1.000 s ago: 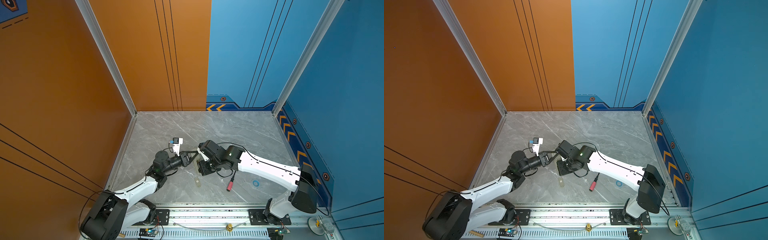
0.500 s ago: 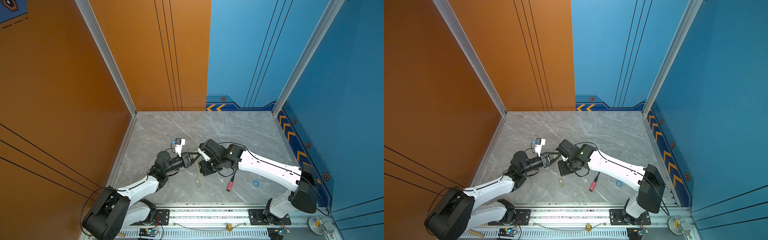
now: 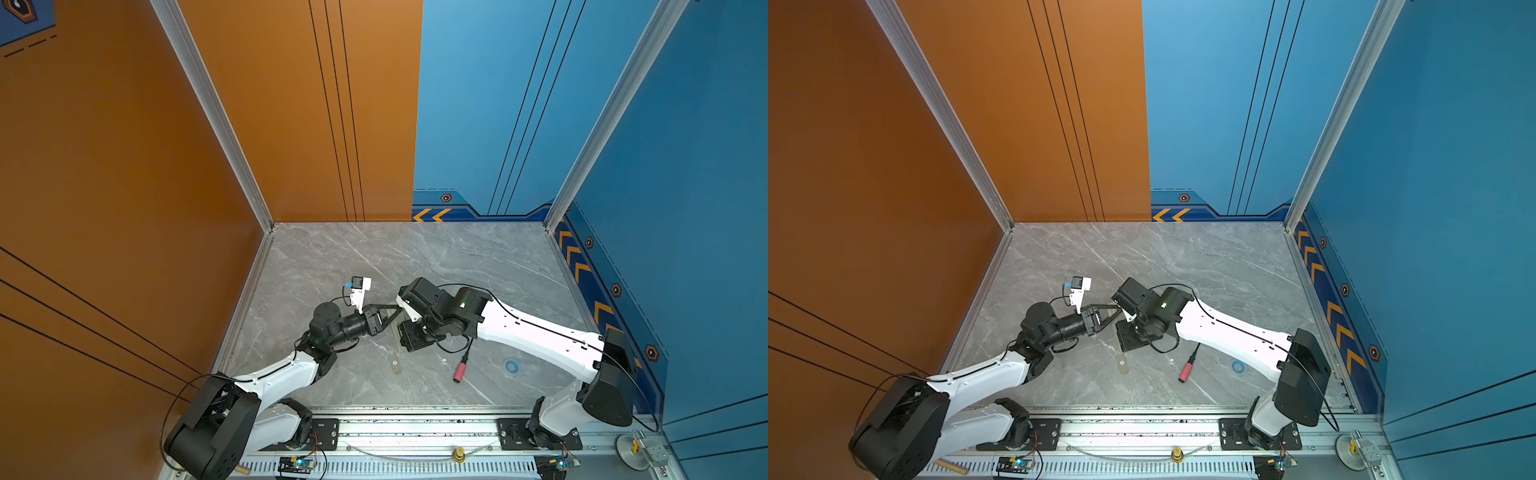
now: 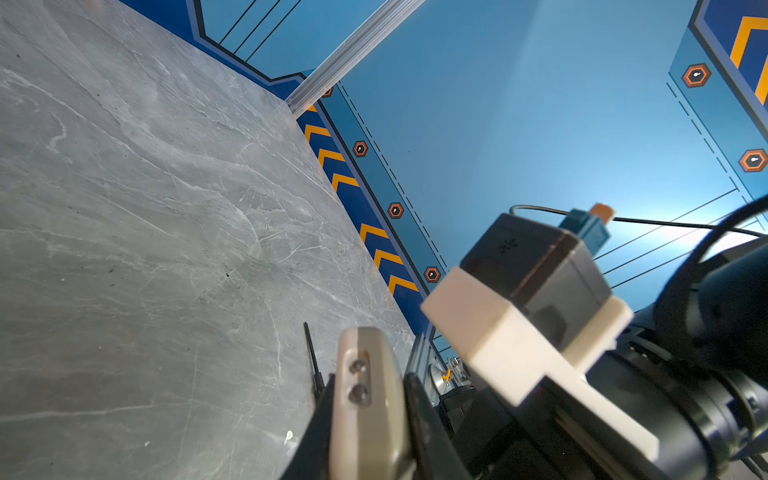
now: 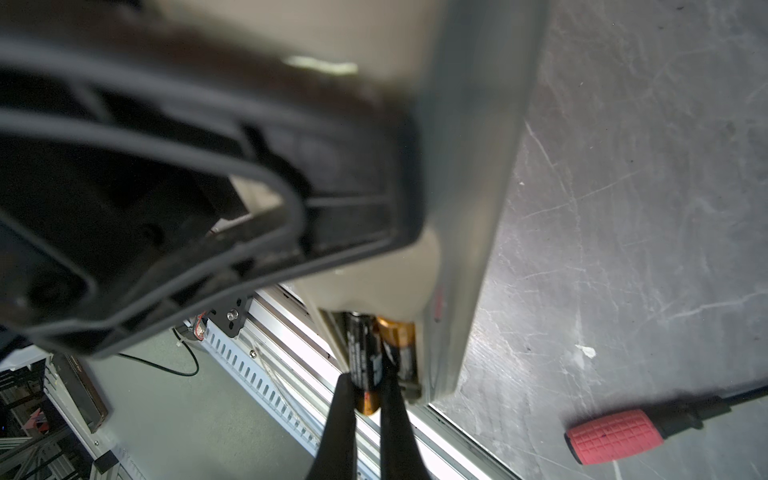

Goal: Load the batteries into the remote control

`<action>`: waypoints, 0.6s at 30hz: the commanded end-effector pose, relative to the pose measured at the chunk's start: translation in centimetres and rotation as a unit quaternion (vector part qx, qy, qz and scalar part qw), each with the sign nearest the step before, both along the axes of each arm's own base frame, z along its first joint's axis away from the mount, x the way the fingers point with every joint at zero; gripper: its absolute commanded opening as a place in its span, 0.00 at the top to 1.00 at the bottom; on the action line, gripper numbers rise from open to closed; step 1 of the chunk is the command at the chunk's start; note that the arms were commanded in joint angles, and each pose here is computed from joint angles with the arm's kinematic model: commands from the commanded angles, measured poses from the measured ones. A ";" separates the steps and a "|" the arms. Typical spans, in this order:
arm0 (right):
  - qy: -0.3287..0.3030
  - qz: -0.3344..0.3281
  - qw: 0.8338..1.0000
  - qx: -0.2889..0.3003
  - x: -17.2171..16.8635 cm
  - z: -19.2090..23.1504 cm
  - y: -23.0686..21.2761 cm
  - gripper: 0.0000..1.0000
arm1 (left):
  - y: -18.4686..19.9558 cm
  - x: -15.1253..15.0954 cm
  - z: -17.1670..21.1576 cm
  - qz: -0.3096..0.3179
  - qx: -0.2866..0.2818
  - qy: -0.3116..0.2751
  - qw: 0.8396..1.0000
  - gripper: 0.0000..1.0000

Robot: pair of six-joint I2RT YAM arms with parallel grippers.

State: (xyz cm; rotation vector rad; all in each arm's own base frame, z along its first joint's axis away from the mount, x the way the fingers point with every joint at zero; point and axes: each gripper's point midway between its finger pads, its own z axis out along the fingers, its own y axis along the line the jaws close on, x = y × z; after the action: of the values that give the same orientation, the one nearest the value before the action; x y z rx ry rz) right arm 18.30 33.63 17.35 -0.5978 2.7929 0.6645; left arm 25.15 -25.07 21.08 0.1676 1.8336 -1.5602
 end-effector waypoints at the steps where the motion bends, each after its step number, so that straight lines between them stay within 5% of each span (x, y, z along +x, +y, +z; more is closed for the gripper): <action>1: -0.021 -0.022 0.999 -0.020 1.4 0.1 -0.9 0.94 | -0.8 -1.3 2.0 -0.036 -0.027 -0.025 0.999 1.00; 18: -0.024 -0.025 0.999 -0.022 1.6 0.3 -1.1 0.86 | -0.7 -1.3 1.8 -0.035 -0.032 -0.016 0.999 1.00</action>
State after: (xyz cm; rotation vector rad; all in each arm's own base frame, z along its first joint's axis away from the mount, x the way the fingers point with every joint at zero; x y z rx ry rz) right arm 18.45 33.62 17.62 -0.5929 2.7888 0.6637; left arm 25.21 -25.13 21.29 0.1644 1.8225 -1.5697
